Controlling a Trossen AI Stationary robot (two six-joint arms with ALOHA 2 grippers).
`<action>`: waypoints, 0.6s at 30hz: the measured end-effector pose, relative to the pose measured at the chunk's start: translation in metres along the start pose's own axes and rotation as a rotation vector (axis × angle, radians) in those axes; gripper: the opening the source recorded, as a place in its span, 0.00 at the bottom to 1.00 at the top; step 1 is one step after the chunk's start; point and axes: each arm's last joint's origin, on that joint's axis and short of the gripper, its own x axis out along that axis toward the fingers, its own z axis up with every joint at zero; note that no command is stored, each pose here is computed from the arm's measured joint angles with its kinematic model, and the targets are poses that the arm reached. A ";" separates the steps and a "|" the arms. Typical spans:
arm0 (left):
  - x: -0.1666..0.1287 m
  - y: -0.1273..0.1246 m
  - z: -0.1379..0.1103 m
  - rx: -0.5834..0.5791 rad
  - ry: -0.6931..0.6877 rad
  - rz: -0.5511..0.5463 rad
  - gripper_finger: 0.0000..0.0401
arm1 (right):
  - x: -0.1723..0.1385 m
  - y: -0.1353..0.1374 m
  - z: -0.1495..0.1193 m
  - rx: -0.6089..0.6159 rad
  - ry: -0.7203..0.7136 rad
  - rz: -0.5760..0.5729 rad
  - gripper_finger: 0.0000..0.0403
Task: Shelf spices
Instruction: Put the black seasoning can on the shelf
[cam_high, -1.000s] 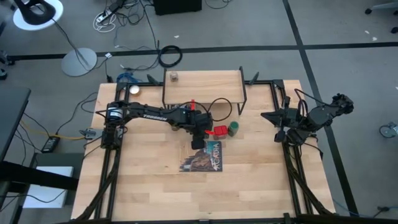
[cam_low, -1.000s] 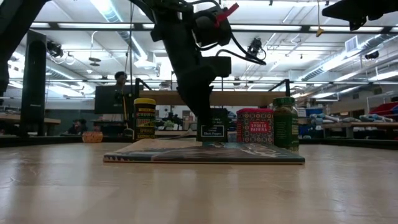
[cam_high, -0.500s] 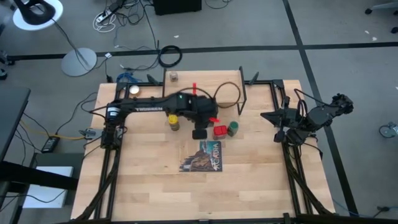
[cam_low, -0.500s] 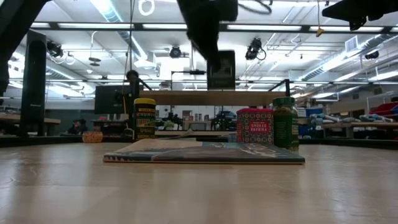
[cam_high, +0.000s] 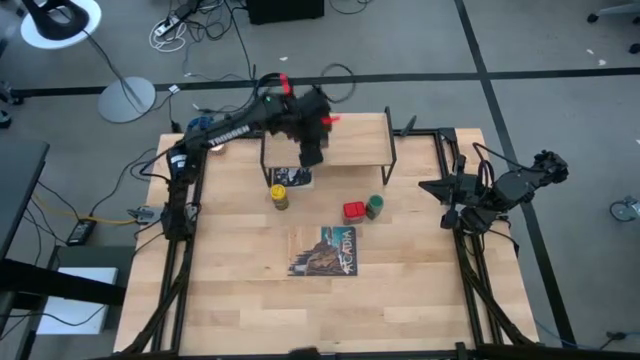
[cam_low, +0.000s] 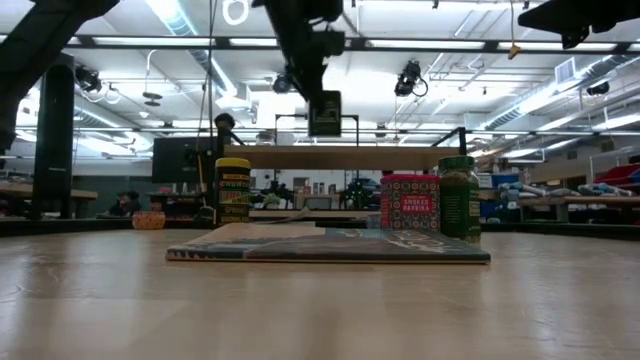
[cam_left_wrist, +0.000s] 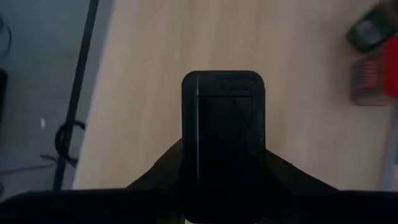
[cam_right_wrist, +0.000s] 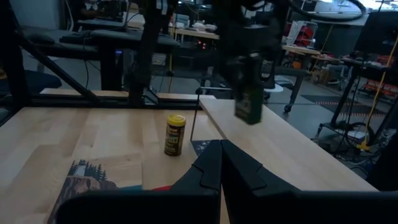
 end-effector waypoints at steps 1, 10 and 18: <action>0.001 0.008 -0.002 -0.011 0.002 0.003 0.30 | 0.000 0.000 0.000 -0.002 0.000 0.004 0.01; 0.010 0.053 -0.019 -0.050 0.033 0.010 0.30 | 0.000 0.000 0.001 -0.010 -0.008 0.014 0.01; 0.015 0.071 -0.027 -0.009 0.050 -0.003 0.30 | 0.000 0.000 0.001 -0.011 -0.008 0.014 0.01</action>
